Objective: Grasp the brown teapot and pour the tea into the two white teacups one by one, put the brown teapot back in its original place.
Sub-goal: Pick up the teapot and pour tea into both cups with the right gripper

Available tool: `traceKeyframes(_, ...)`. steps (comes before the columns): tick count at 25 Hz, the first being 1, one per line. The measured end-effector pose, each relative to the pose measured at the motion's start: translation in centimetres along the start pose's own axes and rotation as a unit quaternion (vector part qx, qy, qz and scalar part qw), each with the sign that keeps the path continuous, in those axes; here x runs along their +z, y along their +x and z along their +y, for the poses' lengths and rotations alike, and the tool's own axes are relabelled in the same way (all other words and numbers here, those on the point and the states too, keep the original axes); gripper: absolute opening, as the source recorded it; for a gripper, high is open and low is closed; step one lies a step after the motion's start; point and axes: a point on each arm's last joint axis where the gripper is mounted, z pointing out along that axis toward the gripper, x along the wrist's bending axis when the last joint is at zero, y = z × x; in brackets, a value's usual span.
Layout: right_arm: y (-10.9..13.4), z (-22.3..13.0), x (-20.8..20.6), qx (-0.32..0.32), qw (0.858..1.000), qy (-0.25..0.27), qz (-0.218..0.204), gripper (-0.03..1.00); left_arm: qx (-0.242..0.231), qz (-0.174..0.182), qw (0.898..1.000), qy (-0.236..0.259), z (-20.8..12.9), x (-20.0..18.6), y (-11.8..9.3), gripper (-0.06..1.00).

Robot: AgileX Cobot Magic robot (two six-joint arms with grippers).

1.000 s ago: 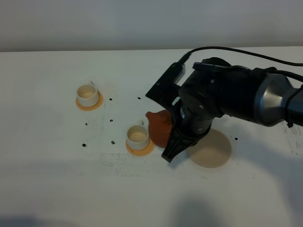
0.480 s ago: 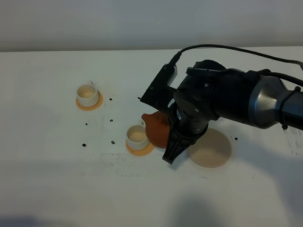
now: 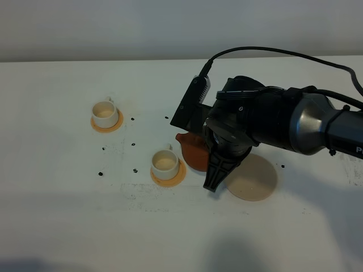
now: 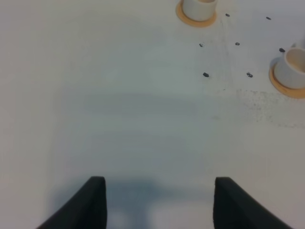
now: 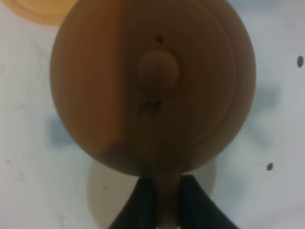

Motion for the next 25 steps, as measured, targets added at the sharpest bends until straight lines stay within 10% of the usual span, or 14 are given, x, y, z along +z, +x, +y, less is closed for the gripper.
traceKeyframes(25,1.3,0.9,1.4,-0.126,0.990,0.021,-0.062,0.12,0.000,0.000,1.000,0.000,0.0,0.0,0.0,0.48)
